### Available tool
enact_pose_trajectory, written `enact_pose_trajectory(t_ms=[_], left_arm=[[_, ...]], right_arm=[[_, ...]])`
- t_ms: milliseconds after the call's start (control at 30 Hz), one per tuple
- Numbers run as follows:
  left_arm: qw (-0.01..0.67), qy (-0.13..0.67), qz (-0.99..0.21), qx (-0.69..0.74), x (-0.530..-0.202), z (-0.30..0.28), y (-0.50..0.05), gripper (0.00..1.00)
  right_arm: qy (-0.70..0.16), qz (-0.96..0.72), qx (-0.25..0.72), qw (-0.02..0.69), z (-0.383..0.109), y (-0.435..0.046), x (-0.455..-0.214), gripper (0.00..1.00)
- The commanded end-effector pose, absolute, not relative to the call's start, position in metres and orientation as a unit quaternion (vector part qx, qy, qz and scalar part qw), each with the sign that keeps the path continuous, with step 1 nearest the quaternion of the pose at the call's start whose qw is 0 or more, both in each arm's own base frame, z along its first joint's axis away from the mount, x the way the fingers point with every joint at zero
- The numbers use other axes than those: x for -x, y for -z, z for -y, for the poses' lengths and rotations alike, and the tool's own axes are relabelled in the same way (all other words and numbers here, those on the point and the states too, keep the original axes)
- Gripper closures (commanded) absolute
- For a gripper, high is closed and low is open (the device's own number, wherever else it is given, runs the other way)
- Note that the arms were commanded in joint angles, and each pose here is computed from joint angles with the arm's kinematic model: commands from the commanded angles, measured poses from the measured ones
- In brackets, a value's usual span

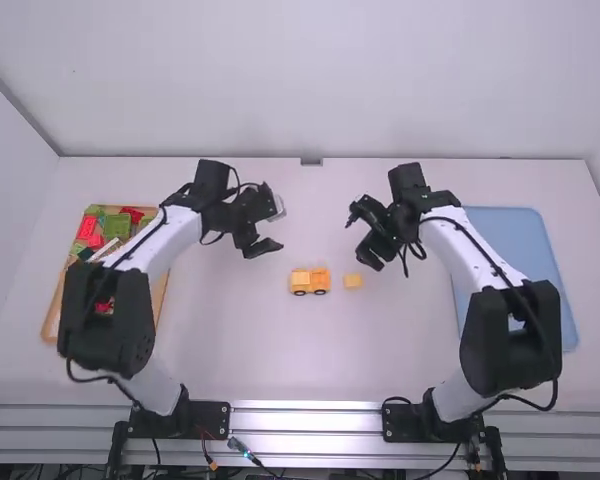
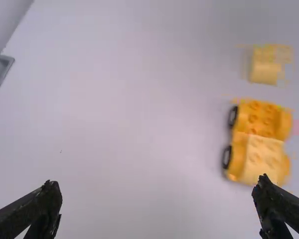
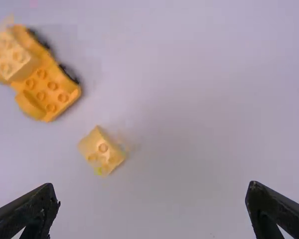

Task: Assemble lego blocks to make yellow taxi

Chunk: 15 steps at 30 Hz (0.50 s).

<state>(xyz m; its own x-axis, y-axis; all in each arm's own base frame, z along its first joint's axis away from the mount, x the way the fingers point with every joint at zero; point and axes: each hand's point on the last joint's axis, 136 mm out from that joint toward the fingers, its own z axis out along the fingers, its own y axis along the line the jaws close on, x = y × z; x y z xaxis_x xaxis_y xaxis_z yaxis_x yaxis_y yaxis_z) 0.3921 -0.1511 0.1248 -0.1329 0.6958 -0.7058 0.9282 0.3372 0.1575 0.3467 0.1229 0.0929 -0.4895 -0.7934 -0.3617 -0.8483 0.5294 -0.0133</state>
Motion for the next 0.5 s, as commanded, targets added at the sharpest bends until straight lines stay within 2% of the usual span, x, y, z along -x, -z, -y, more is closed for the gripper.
enact_pose_trajectory(t_ms=[0,167,467], left_arm=[[0.376,0.179,-0.704,-0.575,-0.369,0.147,-0.129,0.01],[0.403,0.231,-0.649,-0.602,-0.336,0.156,-0.131,0.01],[0.376,0.197,-0.661,-0.619,-0.329,0.145,-0.103,0.01]], right_arm=[[-0.071,-0.812,0.560,0.150,-0.130,-0.094,-0.342,0.01],[-0.014,-0.749,0.659,0.063,-0.132,-0.070,-0.318,0.01],[-0.009,-0.699,0.715,-0.006,-0.141,-0.017,-0.312,0.01]])
